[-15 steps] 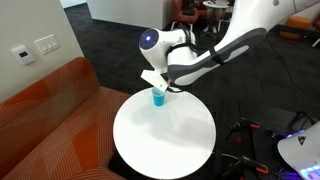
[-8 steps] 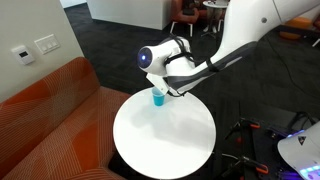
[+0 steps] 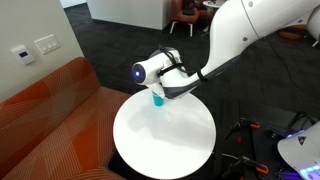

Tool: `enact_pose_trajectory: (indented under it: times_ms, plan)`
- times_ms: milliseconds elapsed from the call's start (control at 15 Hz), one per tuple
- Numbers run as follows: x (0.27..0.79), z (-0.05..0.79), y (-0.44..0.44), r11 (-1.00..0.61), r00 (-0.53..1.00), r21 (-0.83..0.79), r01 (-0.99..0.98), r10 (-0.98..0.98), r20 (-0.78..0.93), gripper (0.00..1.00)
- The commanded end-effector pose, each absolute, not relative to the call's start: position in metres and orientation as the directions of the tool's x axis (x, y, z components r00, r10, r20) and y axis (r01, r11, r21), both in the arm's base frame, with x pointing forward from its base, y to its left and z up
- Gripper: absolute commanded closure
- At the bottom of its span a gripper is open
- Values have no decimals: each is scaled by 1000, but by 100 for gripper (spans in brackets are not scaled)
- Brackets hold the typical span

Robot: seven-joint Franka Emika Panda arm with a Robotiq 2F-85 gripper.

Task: Put the red marker in the light blue cup

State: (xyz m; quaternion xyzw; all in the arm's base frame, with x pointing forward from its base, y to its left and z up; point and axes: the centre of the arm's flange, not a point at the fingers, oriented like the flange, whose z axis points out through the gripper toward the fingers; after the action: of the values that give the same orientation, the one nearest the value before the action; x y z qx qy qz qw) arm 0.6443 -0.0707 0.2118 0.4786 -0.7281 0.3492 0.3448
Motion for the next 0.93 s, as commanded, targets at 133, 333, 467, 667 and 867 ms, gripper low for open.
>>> enact_pose_trajectory:
  times_ms: [133, 333, 467, 667, 867]
  plan:
    - [675, 205, -59, 218, -267, -186, -958, -437, 859, 95]
    - [684, 197, -47, 184, -248, -184, -965, -436, 865, 95]
    - [688, 189, -41, 171, -235, -176, -969, -438, 868, 95]
    - [689, 173, -35, 165, -213, -154, -974, -445, 870, 95]
    - [688, 157, -33, 157, -186, -127, -979, -452, 872, 95]
